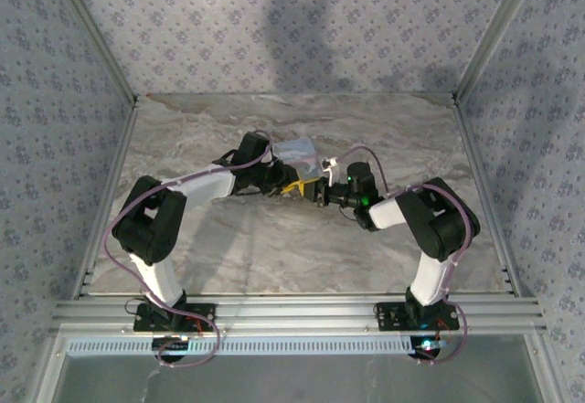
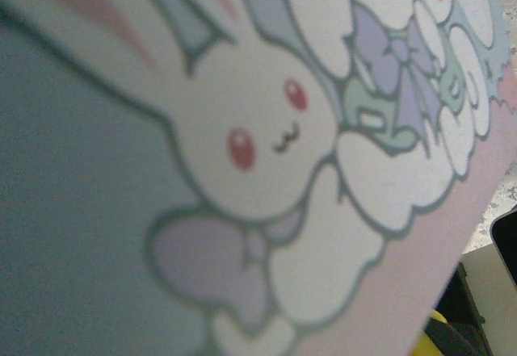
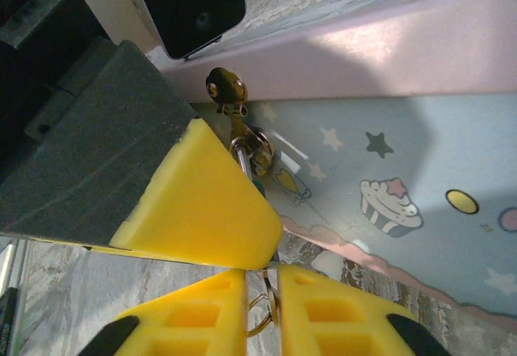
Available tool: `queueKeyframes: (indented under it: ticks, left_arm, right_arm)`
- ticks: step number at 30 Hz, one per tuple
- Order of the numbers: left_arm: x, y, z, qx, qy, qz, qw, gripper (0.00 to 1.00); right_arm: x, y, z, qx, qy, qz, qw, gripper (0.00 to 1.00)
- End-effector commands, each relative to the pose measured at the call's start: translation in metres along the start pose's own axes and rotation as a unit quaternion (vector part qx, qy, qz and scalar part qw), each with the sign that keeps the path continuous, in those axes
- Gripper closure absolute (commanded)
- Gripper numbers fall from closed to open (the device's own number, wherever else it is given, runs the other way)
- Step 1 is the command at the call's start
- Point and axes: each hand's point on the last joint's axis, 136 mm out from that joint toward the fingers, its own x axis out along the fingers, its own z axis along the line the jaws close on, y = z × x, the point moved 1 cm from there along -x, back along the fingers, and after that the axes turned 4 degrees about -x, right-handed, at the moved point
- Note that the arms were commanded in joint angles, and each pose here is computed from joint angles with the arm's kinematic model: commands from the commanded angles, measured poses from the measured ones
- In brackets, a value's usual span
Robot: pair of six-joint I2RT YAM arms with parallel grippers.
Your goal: Unlock a padlock with a key
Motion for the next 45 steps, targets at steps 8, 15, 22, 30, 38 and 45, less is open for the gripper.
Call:
queueKeyframes:
  ticks: [8,15,22,30,38,45]
  left_arm:
    - [0.000,0.002,-0.017,0.030,0.030,0.003,0.999,0.89]
    - [-0.001,0.002,-0.020,0.032,0.034,0.001,0.999,0.89]
    - [-0.001,0.002,-0.022,0.034,0.039,0.000,0.999,0.89]
    - [0.000,0.003,-0.022,0.036,0.041,0.002,0.999,0.89]
    - [0.001,0.003,-0.024,0.039,0.043,0.002,0.998,0.89]
    - [0.000,0.003,-0.024,0.040,0.045,0.001,0.998,0.89]
  right_arm:
    - [0.006,0.000,-0.004,0.020,0.004,-0.008,1.000,0.98]
    - [0.006,-0.004,-0.003,0.069,-0.001,-0.028,0.997,1.00]
    - [0.007,-0.007,0.002,0.167,-0.018,-0.054,0.984,1.00]
    - [0.013,-0.008,0.009,0.238,-0.040,-0.064,0.968,1.00]
    - [0.015,-0.015,0.012,0.280,-0.063,-0.076,0.955,1.00]
    - [0.019,-0.022,0.015,0.300,-0.083,-0.081,0.947,1.00]
